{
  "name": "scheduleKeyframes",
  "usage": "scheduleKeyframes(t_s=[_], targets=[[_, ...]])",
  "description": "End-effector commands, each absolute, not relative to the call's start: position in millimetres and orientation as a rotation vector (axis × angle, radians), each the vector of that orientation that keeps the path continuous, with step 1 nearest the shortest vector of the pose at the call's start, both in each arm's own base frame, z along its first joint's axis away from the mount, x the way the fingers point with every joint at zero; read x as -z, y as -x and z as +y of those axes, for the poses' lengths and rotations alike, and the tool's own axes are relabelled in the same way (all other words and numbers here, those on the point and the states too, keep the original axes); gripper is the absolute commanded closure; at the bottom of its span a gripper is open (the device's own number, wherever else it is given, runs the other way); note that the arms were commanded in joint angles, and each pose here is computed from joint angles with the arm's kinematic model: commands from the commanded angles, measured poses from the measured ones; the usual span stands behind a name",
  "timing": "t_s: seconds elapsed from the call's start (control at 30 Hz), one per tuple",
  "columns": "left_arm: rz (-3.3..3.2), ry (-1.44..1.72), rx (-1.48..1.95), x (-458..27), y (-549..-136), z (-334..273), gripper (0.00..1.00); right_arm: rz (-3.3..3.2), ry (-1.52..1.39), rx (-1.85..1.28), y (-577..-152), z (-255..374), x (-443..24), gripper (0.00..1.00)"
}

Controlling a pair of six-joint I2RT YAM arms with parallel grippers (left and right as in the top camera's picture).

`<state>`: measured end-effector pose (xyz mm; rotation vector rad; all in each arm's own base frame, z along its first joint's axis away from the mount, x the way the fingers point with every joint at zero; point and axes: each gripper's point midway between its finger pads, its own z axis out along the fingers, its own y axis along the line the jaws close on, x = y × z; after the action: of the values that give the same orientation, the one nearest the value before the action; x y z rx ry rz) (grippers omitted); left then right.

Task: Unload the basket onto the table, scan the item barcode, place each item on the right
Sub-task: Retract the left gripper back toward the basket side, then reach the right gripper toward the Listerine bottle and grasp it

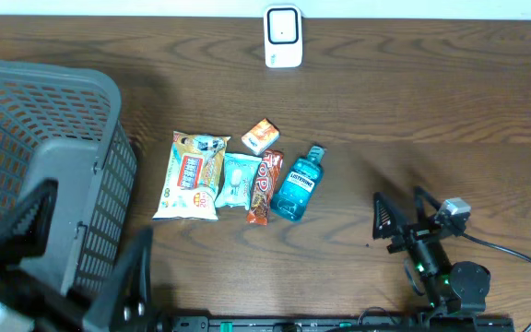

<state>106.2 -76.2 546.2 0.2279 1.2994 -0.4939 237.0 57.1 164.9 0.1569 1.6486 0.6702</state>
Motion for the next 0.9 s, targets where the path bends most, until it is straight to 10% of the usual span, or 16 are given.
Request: scheduleKeyframes(t_s=[0.0,0.37,0.87], targets=[[1.212,-0.317,0.509,-560.1,-70.8,-88.3,0.02,1.704,-0.072,-1.018,-214.4,100.5,-165.8,0.01],[1.089,-0.24,0.671,-599.8,-15.9,-91.0,0.02,1.756,0.1,-1.19,-189.1,128.5,-162.0,0.01],[0.867,0.132,0.439,-526.0,42.7,-21.8,0.02,2.055,-0.131,-1.067,-214.8,114.3,-105.3,0.01]])
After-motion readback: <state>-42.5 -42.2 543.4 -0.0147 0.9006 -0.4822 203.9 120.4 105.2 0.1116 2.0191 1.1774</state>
